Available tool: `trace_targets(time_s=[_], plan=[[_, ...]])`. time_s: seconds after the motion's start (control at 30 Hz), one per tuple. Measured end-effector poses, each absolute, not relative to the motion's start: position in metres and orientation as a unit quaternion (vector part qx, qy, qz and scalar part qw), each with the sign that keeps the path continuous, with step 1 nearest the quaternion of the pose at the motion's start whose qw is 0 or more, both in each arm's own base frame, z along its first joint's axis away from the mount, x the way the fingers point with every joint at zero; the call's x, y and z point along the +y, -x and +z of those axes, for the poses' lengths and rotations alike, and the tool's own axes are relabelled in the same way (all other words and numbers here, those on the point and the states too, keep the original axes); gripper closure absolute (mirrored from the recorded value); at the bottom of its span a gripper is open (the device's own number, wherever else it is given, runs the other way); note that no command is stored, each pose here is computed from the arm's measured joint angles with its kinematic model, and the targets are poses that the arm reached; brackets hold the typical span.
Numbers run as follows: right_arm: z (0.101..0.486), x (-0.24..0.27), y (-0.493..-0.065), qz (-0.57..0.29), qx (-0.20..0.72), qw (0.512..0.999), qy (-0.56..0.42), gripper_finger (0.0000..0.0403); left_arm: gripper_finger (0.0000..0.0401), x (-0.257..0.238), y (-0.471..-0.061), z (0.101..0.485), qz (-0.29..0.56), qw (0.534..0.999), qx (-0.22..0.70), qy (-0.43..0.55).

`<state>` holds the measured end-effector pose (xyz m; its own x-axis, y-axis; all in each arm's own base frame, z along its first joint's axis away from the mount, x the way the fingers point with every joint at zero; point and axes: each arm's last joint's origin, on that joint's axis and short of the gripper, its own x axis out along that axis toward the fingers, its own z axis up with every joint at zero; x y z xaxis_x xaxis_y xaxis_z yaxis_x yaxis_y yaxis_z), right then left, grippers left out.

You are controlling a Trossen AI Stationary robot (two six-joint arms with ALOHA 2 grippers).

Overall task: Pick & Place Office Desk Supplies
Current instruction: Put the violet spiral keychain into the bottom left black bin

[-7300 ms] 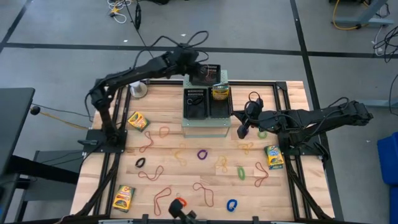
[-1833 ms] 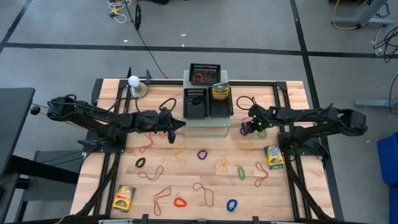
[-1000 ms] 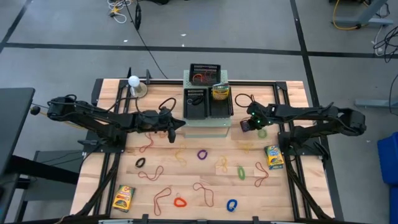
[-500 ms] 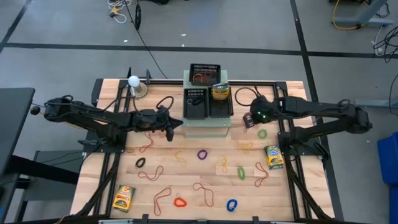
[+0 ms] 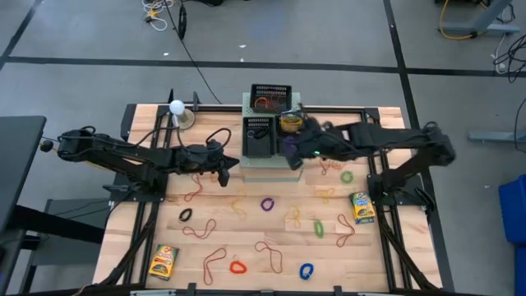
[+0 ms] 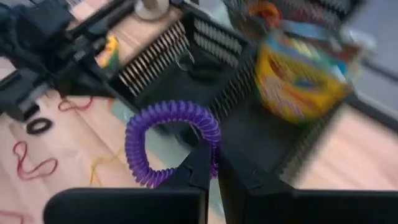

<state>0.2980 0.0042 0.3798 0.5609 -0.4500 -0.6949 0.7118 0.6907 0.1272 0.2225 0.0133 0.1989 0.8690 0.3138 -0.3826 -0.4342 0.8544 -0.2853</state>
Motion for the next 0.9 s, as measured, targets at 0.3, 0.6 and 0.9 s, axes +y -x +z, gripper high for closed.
trace_targets(time_s=[0.3, 0.6, 0.9], plan=[[0.348, -0.022, -0.367, -0.363, 0.356, 0.851, -0.130, 0.0382, 0.0390, 0.014, -0.223, 0.200, 0.201, 0.951, 0.160, 0.172], [0.325, -0.044, -0.391, -0.377, 0.354, 0.845, -0.134, 0.0339, 0.0390, 0.014, -0.223, 0.201, 0.210, 0.952, 0.154, 0.161], [0.326, -0.057, -0.389, -0.369, 0.358, 0.847, -0.136, 0.0266, 0.0390, 0.014, -0.223, 0.202, 0.209, 0.953, 0.152, 0.157]])
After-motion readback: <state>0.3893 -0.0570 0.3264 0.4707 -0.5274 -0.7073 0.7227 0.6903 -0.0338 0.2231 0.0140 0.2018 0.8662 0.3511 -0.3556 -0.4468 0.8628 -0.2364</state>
